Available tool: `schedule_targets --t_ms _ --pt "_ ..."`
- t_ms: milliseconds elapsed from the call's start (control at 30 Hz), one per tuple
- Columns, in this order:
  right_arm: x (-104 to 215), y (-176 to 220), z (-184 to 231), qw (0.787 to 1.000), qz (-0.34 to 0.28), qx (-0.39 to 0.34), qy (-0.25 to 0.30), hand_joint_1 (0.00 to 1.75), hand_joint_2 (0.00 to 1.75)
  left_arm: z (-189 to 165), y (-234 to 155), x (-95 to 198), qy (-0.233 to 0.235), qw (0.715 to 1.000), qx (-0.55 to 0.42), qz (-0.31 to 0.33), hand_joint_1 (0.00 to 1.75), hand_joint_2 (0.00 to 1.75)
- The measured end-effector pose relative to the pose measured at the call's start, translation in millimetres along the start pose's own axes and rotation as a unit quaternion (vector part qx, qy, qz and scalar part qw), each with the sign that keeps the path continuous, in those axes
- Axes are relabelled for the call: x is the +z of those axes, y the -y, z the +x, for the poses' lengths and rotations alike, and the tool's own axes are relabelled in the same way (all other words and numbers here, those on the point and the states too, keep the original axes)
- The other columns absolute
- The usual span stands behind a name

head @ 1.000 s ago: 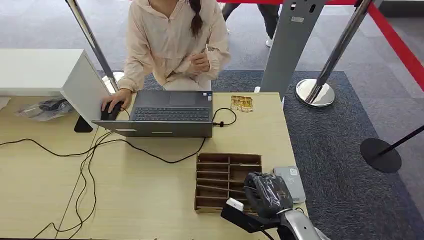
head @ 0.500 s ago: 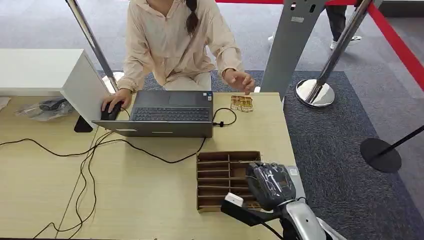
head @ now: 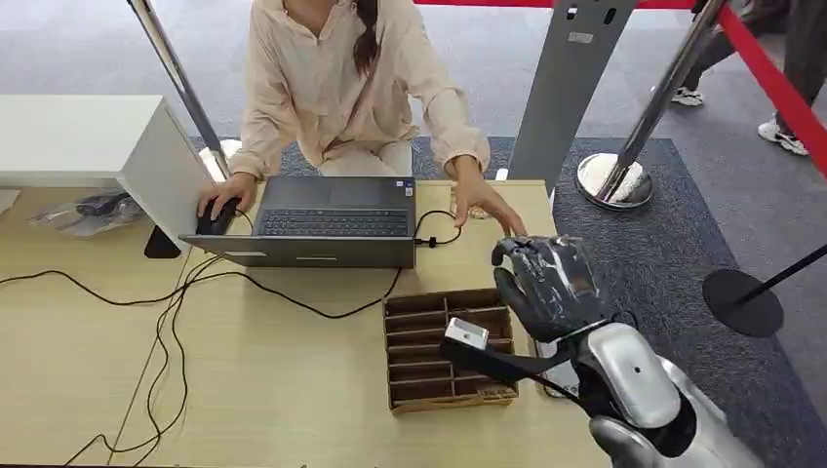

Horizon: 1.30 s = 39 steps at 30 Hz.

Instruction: Pass the card to the sensor for recognition and then transmit it.

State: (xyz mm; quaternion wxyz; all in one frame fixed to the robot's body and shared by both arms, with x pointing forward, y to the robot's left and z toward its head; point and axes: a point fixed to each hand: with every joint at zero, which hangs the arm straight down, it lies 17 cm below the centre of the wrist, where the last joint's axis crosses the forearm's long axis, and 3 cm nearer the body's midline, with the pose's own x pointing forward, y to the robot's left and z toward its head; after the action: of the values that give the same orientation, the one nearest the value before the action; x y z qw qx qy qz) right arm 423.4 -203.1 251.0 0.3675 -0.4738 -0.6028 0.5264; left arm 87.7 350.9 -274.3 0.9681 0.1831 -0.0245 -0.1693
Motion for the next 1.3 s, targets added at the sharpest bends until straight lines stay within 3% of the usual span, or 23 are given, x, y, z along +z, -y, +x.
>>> schedule_targets --t_ms 233,467,867,1300 --pt "-22.9 64.3 -6.4 0.998 -0.065 0.003 0.004 1.68 1.75 2.9 1.3 0.3 0.008 1.000 -0.004 -0.003 0.00 0.00" --pt "-34.3 100.3 -10.1 0.994 -0.108 0.006 0.005 1.66 1.75 5.0 2.8 0.7 0.015 1.000 -0.008 -0.006 0.00 0.00" --pt "-41.9 111.3 -12.7 0.993 -0.120 0.003 0.002 1.75 1.75 8.4 5.8 1.6 0.023 1.000 -0.012 -0.010 0.00 0.00" --pt "-46.2 104.1 -15.0 0.994 -0.113 0.002 -0.003 1.69 1.75 10.4 10.1 2.8 0.027 0.999 -0.014 -0.015 0.00 0.00"
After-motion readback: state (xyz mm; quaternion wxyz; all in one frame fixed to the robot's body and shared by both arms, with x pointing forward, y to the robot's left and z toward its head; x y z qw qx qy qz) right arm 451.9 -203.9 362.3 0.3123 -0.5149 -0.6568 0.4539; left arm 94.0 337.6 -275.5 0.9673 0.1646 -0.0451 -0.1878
